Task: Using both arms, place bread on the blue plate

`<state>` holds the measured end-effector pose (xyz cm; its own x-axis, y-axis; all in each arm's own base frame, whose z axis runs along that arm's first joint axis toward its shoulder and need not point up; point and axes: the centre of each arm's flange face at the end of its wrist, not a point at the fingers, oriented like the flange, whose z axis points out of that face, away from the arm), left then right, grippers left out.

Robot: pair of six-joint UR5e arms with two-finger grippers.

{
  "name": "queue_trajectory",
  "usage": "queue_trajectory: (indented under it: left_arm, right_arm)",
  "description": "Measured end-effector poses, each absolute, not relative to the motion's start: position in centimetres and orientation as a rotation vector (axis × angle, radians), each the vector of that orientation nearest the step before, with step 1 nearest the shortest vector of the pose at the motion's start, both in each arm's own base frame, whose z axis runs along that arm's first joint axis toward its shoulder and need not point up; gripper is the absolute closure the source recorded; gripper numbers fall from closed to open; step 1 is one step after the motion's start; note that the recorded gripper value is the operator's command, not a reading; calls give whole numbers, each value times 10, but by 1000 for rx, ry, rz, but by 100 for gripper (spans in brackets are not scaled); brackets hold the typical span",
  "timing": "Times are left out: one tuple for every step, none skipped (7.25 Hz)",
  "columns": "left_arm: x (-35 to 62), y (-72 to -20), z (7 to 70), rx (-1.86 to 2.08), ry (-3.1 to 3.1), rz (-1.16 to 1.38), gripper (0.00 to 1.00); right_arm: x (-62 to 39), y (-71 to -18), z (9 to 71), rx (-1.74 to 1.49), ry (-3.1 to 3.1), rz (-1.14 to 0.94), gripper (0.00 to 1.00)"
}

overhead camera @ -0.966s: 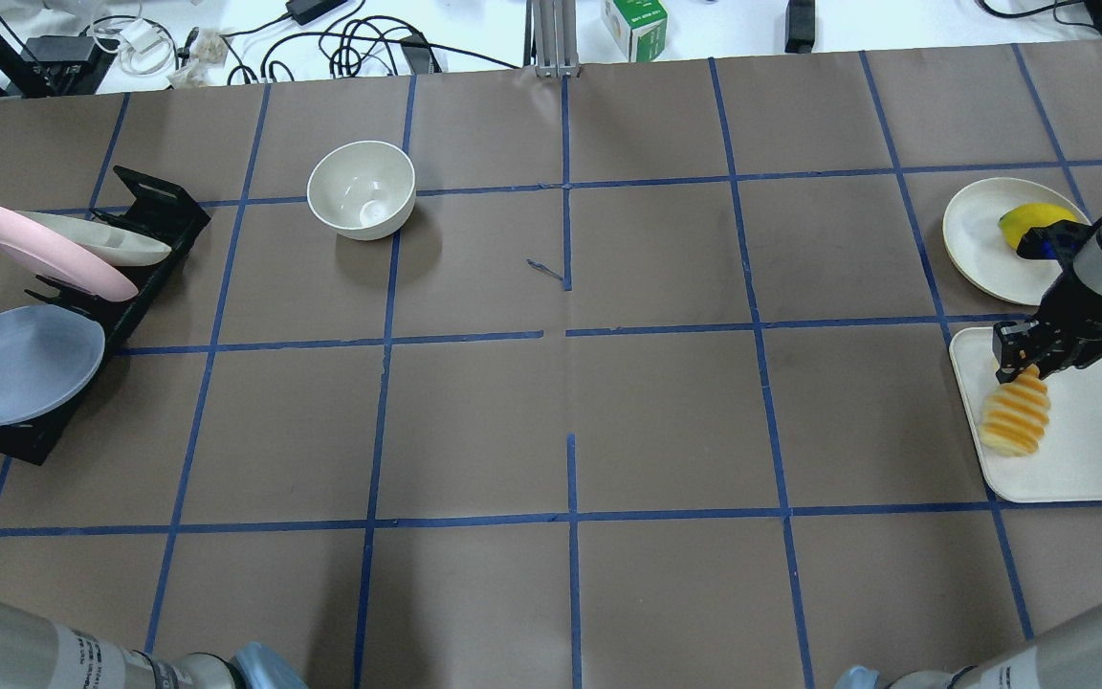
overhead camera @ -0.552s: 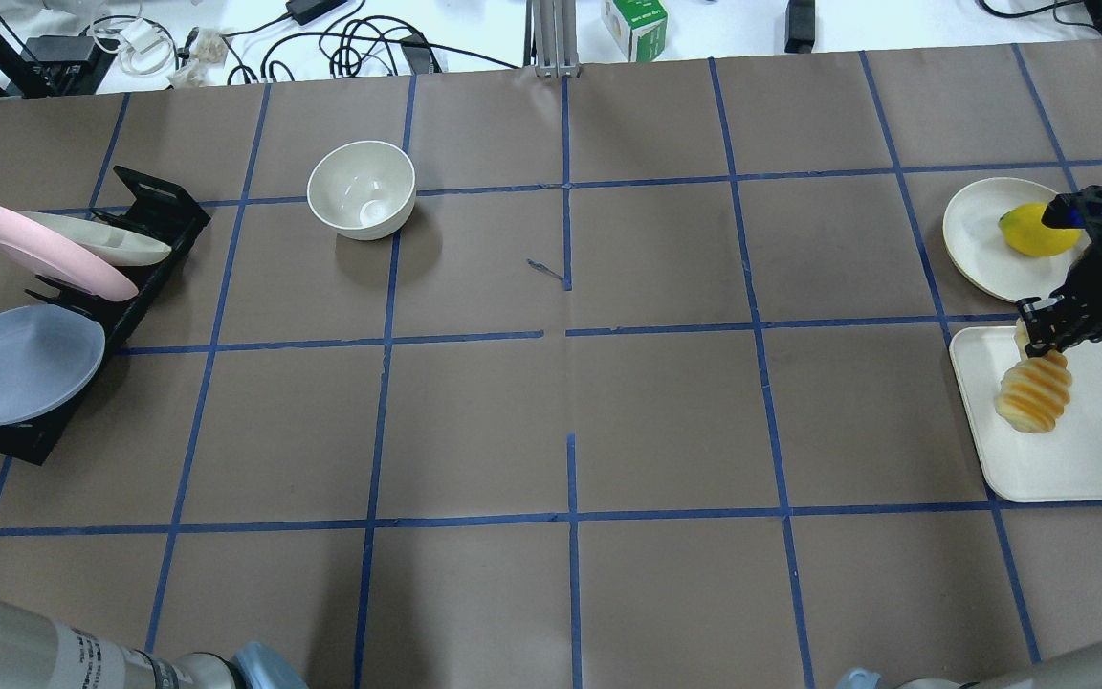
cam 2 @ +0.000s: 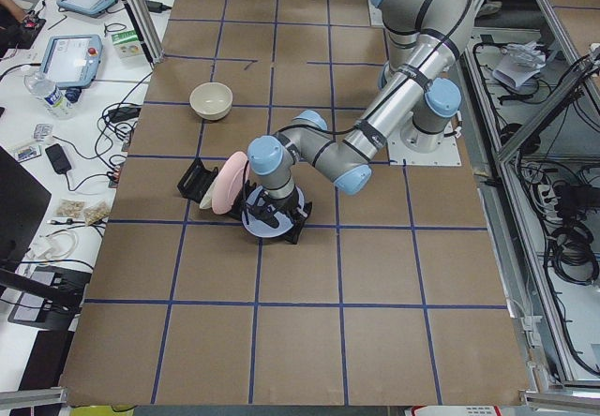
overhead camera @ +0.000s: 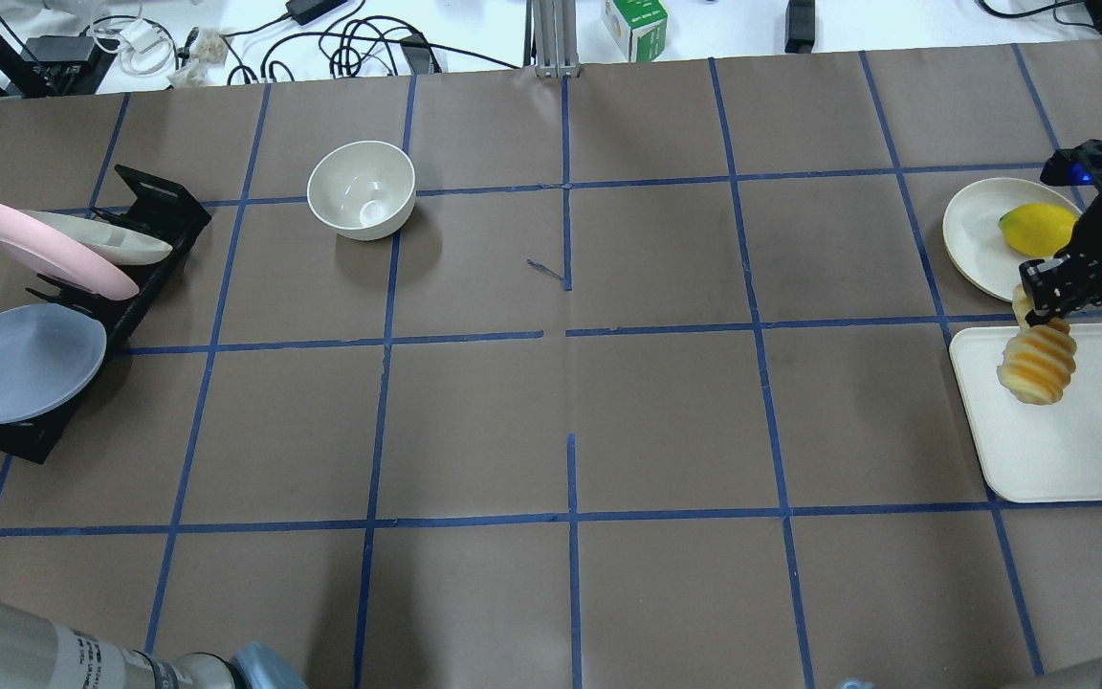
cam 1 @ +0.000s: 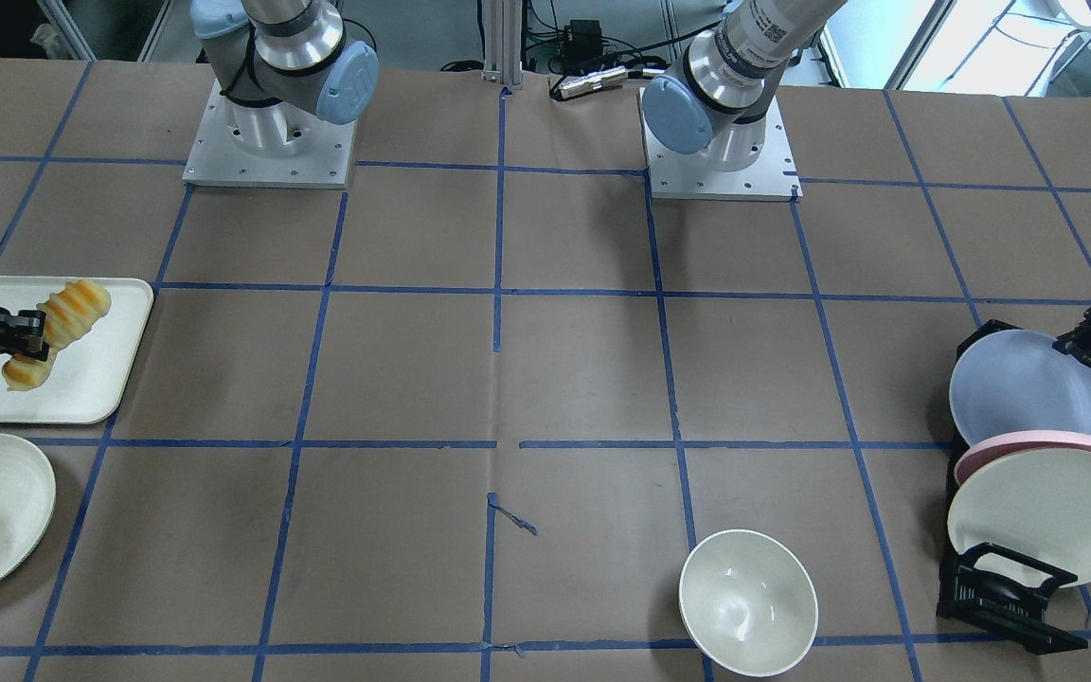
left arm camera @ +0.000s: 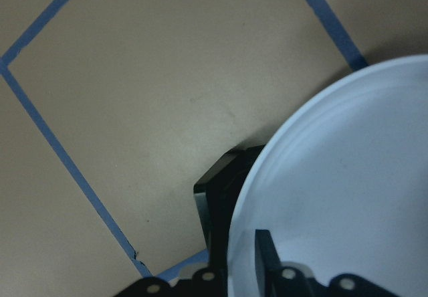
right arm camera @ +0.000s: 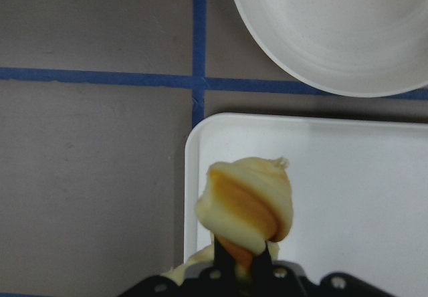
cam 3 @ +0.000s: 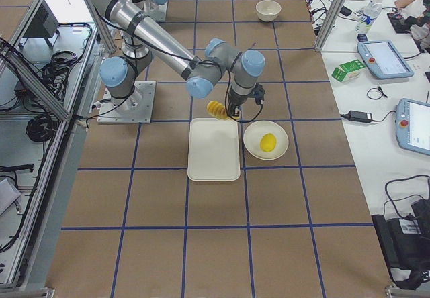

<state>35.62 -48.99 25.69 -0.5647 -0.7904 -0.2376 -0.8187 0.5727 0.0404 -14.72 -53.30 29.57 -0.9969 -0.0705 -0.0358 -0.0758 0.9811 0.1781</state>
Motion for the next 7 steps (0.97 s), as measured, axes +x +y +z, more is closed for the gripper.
queue_trajectory:
  left_arm:
    - [355, -488, 265, -1344, 2608, 210, 100]
    - [351, -485, 278, -1334, 2607, 221, 100]
    - [346, -479, 296, -1322, 2605, 254, 100]
    - [341, -471, 319, -1305, 2594, 293, 100]
    - [335, -463, 344, -1287, 2586, 338, 100]
    - [324, -454, 373, -1274, 2595, 396, 100]
    - [308, -447, 394, -1266, 2625, 451, 100]
  right_arm:
    - [-134, -543, 307, -209, 3099, 271, 100]
    - [-122, -550, 313, -297, 3098, 261, 100]
    - [-115, -552, 315, -353, 3092, 256, 100]
    - [-109, -555, 318, -388, 3091, 250, 100]
    - [-101, -559, 322, -418, 3096, 238, 100]
    - [-93, -564, 327, -442, 3102, 225, 100]
    - [-87, -569, 334, -458, 3108, 211, 100]
